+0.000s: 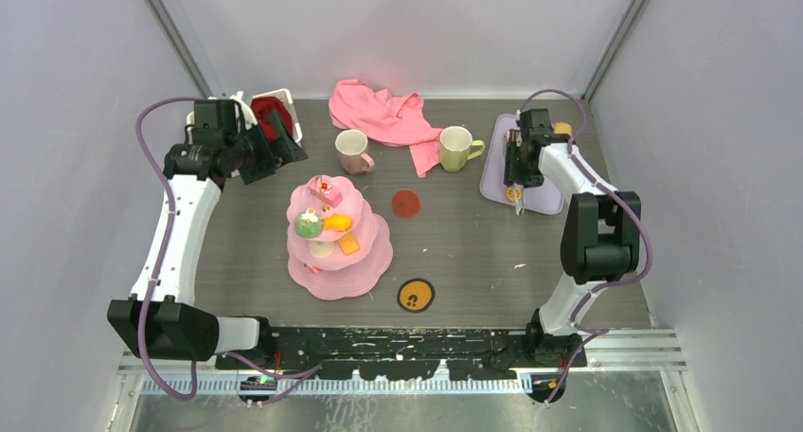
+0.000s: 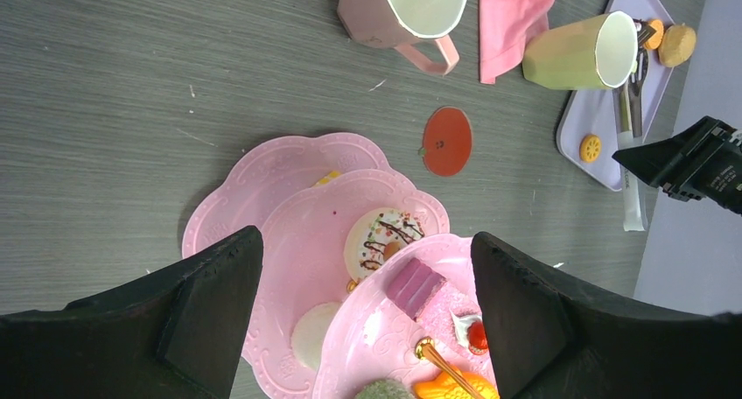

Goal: Serve the afternoon tea

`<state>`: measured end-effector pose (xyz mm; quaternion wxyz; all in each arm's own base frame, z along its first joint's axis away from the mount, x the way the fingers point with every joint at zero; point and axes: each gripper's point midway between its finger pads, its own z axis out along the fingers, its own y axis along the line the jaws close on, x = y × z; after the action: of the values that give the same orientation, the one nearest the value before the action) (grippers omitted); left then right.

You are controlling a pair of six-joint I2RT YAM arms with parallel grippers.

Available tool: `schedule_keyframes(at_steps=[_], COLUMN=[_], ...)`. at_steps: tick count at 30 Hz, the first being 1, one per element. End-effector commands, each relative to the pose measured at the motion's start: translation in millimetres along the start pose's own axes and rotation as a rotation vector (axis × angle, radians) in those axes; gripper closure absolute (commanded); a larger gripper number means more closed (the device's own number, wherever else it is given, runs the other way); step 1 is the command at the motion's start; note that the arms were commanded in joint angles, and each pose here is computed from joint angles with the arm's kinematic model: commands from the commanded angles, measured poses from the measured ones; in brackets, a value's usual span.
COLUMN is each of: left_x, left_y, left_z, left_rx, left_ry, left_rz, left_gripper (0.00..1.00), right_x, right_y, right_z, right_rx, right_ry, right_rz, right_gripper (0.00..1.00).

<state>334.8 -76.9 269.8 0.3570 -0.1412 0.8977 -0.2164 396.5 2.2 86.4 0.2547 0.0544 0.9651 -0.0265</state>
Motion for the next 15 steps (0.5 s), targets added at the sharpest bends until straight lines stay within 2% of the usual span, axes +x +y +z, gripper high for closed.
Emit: schedule_keyframes(at_steps=[1,5,8,15], left_x=[-16,-16,-16,-17], left_y=[-8,-7,-7,-8], left_z=[-11,-11,-12,-13], left_rx=[0.022,0.017,0.016,0.016], left_ry=[-0.061,-0.061,-0.059,-0.063], left_rz=[0.037,0.037,0.039,0.04], left_gripper=[0.12,0.12,0.12,0.12], right_x=[-37,-43,-46,-47], right_y=[9,10,5,7], right_z=[-3,1,3,-1], right_rx=[-0.044,-0.039,-0.007,-0.026], right_ry=[-0.093,-0.103,-0.112,-0.128], right_rz=[-0.019,-0.006,0.002,0.012], right_gripper=[0.53,0.54,0.59,0.87])
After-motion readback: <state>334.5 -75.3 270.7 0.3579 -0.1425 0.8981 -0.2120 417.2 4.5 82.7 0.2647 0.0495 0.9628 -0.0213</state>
